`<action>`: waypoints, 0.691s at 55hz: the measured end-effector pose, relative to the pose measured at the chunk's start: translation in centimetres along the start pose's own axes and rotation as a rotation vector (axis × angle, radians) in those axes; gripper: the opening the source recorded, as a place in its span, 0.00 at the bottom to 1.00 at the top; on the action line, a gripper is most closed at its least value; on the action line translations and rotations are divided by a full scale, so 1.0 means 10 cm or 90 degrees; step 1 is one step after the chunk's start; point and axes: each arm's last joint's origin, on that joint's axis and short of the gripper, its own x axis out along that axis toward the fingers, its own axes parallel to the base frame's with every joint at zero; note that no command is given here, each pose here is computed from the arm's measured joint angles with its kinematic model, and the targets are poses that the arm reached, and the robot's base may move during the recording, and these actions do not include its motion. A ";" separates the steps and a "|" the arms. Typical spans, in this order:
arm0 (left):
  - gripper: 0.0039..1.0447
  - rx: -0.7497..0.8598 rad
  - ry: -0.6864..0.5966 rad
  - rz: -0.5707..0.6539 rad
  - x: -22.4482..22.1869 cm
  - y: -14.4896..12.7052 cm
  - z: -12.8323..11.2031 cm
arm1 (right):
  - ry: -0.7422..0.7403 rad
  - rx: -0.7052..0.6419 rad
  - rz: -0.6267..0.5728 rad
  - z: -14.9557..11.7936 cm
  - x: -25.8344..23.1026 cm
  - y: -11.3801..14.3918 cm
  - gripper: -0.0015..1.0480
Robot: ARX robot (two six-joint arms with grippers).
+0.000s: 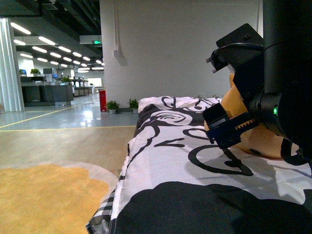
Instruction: Put away toys
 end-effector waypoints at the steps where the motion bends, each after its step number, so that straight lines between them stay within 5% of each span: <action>1: 0.94 0.000 0.000 0.000 0.00 0.00 0.00 | 0.002 -0.001 0.000 0.00 0.01 0.00 0.94; 12: 0.94 0.000 0.000 0.000 0.00 0.00 0.00 | 0.017 -0.004 -0.002 0.00 0.04 -0.04 0.91; 23: 0.94 0.000 0.000 0.000 0.00 0.00 0.00 | 0.024 0.013 0.021 -0.01 0.06 -0.10 0.51; 33: 0.94 0.000 0.000 0.000 0.00 0.00 0.00 | -0.044 0.153 0.129 0.16 0.01 -0.44 0.14; 38: 0.94 0.000 0.000 0.000 0.00 0.00 0.00 | -0.083 0.214 0.178 0.27 -0.08 -0.73 0.07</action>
